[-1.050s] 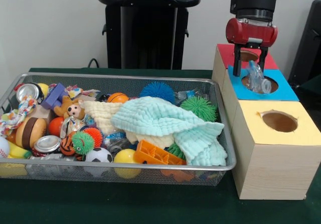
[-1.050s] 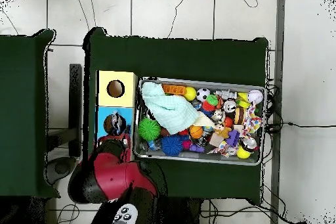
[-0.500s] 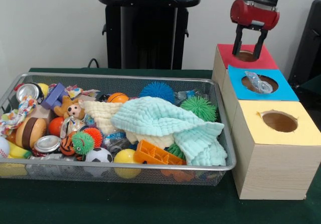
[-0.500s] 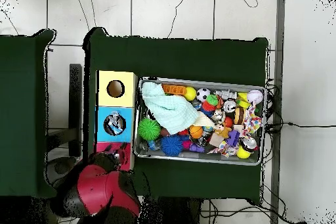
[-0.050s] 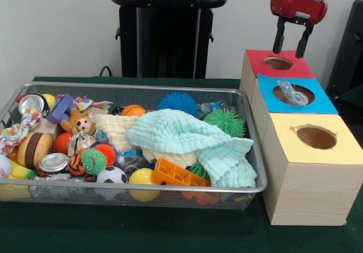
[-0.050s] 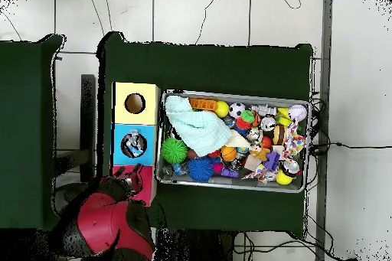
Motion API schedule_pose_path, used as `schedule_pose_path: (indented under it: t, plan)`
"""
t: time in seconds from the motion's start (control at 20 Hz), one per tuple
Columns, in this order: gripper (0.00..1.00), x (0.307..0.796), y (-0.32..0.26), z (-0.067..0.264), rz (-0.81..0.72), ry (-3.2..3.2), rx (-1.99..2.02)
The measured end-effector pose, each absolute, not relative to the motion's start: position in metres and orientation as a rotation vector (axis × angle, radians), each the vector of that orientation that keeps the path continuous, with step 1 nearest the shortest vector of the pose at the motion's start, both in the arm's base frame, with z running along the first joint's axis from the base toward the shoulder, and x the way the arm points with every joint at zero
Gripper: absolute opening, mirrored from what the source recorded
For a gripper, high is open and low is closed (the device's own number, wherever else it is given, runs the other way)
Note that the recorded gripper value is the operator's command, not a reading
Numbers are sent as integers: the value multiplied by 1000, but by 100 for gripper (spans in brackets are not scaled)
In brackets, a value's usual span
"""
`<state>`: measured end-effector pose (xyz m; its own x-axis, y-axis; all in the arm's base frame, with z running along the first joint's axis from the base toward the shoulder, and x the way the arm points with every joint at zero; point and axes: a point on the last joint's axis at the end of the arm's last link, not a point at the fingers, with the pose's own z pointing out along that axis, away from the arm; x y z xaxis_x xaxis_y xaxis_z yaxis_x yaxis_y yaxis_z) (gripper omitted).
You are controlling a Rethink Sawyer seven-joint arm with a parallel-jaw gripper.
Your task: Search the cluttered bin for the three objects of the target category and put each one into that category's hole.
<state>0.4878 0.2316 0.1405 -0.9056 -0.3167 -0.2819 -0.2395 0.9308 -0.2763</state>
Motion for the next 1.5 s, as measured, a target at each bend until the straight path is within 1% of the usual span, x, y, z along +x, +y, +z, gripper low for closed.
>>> schedule_pose_path:
  t: [0.2, 0.4, 0.85, 1.5]
  plan:
    - [100, 494, 233, 149, -338, 2741, -407]
    - [100, 497, 232, 149, -325, 2748, -381]
    - [100, 503, 202, 126, -300, 2812, -285]
    - [100, 493, 202, 115, -296, 2841, -290]
